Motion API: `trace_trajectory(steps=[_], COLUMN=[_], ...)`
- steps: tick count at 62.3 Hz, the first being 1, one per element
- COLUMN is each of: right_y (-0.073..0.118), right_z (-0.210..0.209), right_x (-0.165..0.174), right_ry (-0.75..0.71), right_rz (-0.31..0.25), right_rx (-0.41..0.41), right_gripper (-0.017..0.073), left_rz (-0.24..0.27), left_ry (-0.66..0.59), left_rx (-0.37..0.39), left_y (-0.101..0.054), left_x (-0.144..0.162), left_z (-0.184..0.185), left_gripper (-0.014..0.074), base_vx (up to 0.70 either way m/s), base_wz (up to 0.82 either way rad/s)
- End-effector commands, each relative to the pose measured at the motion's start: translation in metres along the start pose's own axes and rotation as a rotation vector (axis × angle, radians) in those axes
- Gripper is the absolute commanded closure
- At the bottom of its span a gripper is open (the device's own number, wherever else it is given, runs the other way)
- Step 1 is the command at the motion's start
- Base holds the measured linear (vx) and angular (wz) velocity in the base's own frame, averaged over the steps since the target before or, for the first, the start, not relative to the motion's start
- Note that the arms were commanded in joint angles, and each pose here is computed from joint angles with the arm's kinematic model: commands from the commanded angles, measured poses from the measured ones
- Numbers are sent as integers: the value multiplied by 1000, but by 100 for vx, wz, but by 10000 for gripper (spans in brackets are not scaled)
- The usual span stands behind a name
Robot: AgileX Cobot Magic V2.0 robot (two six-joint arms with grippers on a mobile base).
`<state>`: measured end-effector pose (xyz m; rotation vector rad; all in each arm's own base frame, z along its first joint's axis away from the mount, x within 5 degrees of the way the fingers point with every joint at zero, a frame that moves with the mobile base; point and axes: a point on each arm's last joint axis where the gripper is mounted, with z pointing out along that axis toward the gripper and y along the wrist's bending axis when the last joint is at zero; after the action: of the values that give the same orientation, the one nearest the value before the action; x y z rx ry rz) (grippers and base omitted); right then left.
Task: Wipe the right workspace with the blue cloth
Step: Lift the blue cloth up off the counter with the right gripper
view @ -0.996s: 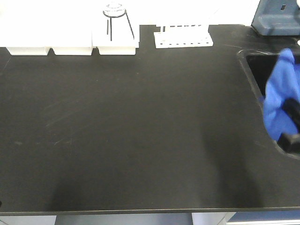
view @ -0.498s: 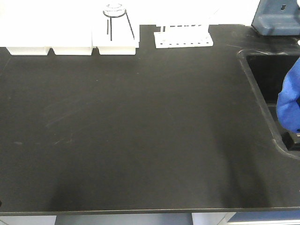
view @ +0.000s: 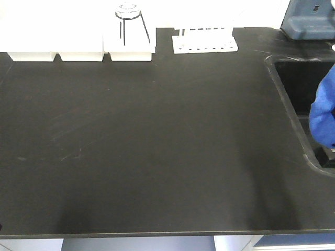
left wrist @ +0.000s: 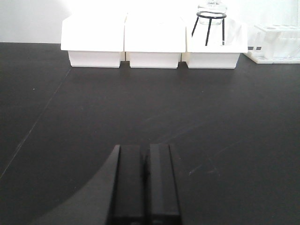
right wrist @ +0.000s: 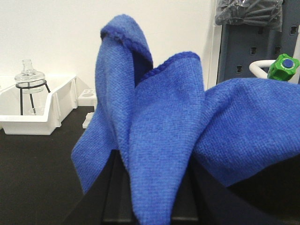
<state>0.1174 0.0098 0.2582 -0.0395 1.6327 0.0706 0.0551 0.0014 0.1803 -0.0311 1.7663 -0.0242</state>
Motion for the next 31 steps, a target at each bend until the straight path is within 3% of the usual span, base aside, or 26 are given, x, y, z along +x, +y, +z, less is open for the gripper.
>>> trace_trajectory(steps=[1, 31], right_y=[-2, -2], right_z=[1, 1], right_x=[-17, -17], right_ry=[-109, -109], right_rz=[-11, -11], right_rx=[27, 27], right_gripper=[559, 559], left_rz=[-6, -6], left_ry=[-68, -68], left_rx=[19, 19], left_y=[-1, -1], left_x=[2, 2], left_z=[1, 1], left_gripper=[599, 599], base_vx=[-3, -12], base_wz=[-1, 0])
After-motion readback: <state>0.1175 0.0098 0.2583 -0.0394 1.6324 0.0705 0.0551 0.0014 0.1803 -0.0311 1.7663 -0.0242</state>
